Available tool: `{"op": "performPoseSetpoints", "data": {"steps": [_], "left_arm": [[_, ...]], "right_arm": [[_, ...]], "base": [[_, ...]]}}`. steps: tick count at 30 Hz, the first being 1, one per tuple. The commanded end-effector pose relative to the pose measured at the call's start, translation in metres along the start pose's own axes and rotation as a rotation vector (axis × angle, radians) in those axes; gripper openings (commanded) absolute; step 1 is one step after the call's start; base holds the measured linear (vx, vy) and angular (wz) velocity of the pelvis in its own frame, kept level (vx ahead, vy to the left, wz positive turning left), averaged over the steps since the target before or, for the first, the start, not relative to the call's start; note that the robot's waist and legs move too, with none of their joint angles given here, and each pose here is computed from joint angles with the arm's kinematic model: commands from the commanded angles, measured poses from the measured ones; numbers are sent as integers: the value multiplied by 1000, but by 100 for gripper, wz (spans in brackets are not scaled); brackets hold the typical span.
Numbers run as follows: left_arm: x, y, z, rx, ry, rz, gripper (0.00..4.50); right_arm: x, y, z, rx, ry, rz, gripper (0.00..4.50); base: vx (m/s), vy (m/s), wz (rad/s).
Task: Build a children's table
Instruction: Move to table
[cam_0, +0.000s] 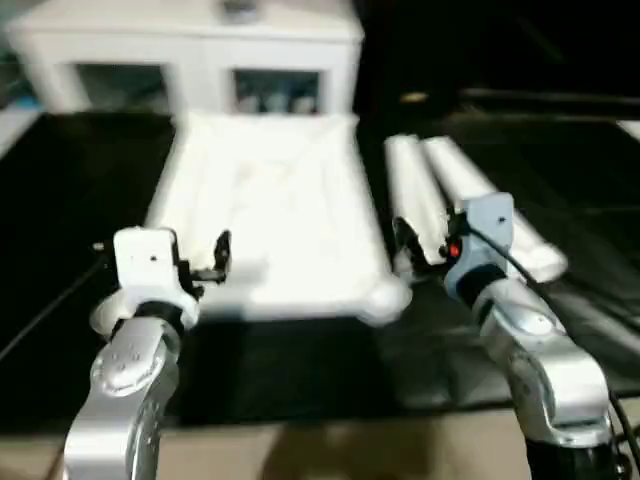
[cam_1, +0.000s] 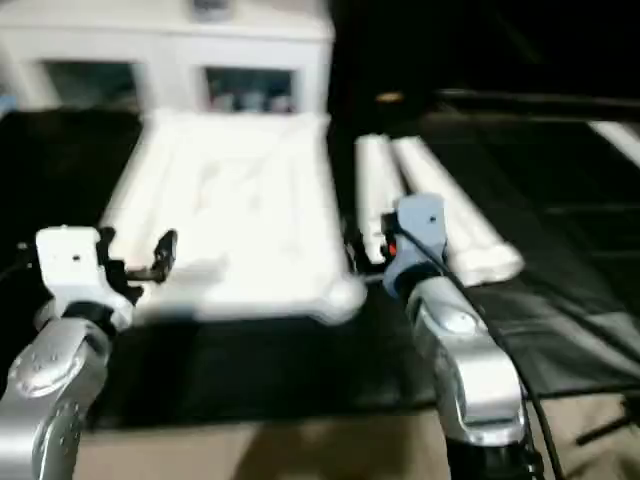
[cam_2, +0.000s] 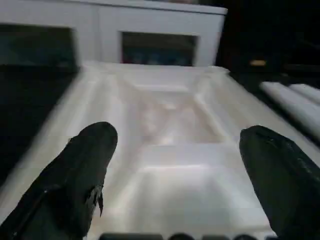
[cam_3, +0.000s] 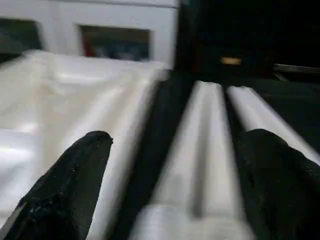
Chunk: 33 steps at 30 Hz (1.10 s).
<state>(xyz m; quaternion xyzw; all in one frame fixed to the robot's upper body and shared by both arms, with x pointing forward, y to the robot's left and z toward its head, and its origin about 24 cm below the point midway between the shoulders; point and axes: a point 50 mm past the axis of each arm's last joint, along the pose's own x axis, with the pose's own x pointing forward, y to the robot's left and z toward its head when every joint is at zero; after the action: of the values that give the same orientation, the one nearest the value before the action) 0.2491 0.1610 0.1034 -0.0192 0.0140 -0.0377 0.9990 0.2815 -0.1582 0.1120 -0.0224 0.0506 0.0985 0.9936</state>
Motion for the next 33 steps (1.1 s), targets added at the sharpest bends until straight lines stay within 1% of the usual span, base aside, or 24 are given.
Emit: {"op": "performPoseSetpoints", "data": {"steps": [1,4,7,9,10,11,12,13,15,16,18,20,21,23,24,25,27,28,29,30,33], "left_arm": [[0,6,5,22,-26,16,446],[0,3,6,24,-41,-26,446],[2,0,5,63,-24,-89,446],[2,-9,4,123,-9,-223,446],[1,-11,3,130,-1,-257,446],[0,-15,1,134,27,-351,446],[-3,-21,-1,129,68,-479,446],[-4,-23,-1,130,79,-511,446],[-3,-23,-2,172,97,-577,446],[-1,-25,-1,207,110,-650,446],[1,-27,-2,238,121,-698,446],[4,-32,-2,278,118,-789,446],[4,-32,-2,279,119,-790,446],[5,-39,-3,290,142,-903,446],[5,-44,-5,297,170,-996,446],[5,-47,-6,301,186,-1038,446],[5,-52,-10,298,249,-1114,418],[5,-54,-13,292,284,-1137,418],[5,-54,-13,293,285,-1138,418],[8,-57,-16,313,304,-1153,408],[6,-58,-21,322,381,-1211,376]], "right_arm": [[1,4,4,-13,-30,12,441],[0,5,1,3,-4,39,441],[-1,5,-3,-43,48,91,441],[-3,5,-3,-57,59,147,441],[-4,5,-3,-66,59,165,441],[-5,4,-2,-109,60,207,441],[-7,2,-1,-160,70,254,441],[-8,1,-1,-173,73,266,441],[-10,-3,0,-195,87,301,441],[-14,-9,2,-206,96,342,441],[-15,-12,3,-235,105,369,441],[-20,-16,4,-273,120,425,441],[-20,-16,4,-274,120,425,441],[-25,-20,5,-297,156,494,441],[-31,-22,4,-310,192,561,441],[-33,-23,4,-317,208,595,441],[-40,-24,3,-329,241,663,450],[-43,-24,3,-330,256,694,450],[-44,-24,3,-330,257,696,450],[-48,-25,2,-325,282,738,450],[-54,-24,2,-317,305,792,450]], "base": [[211,-30,-2],[186,-14,-5],[217,94,0],[122,81,-5],[66,75,-6],[-63,81,-7],[0,0,0],[0,0,0],[-32,-7,0],[-65,-13,0],[-79,-7,2],[-82,2,-1],[-88,14,-1],[-81,15,-3],[0,0,0],[0,0,0],[0,0,0],[0,0,0],[0,0,0],[0,0,0],[0,0,0]]}}
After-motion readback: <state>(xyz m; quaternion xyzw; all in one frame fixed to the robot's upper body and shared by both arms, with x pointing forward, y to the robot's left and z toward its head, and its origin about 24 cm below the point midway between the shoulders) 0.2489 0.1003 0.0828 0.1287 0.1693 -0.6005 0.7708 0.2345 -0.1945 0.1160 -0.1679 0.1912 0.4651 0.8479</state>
